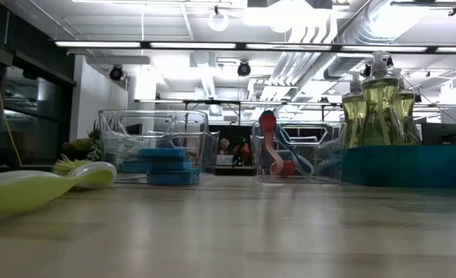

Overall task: Pick & Place Kitchen Sink Supplies
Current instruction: Put the red dishwashing brush into the right transparent bin

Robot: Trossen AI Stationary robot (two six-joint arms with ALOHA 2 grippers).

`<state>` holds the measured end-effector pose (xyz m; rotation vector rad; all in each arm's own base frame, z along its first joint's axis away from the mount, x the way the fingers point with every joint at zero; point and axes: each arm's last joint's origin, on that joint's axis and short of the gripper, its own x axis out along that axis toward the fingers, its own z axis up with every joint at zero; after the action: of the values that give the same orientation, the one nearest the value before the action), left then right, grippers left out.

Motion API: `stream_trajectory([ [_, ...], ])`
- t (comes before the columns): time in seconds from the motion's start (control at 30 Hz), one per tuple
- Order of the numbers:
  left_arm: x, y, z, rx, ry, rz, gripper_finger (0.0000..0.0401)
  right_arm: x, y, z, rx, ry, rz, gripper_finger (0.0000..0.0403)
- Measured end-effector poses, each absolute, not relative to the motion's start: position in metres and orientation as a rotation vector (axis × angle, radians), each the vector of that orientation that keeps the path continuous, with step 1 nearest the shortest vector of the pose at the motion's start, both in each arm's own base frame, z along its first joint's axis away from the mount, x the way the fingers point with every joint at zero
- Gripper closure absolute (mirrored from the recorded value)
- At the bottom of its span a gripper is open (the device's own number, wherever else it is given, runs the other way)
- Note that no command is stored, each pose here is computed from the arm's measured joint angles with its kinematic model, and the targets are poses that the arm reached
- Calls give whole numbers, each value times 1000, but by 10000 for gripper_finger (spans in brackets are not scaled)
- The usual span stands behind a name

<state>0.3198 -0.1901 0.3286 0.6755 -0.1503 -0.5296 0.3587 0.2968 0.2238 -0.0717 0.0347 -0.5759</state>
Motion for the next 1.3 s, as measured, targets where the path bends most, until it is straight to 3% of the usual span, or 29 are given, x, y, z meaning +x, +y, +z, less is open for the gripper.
stream_trajectory([
  [0.27, 299, -178, 352, 758, -164, -527, 307, 350, 297, 238, -25, 8, -672, 333],
  [0.67, 228, -145, 384, 786, 42, -581, 306, 350, 285, 255, 16, -9, -761, 333],
  [0.87, 188, -151, 389, 835, 126, -536, 306, 351, 266, 281, 46, -24, -818, 333],
  [1.3, 142, -174, 344, 869, 211, -490, 306, 361, 192, 340, 36, -20, -1011, 333],
])
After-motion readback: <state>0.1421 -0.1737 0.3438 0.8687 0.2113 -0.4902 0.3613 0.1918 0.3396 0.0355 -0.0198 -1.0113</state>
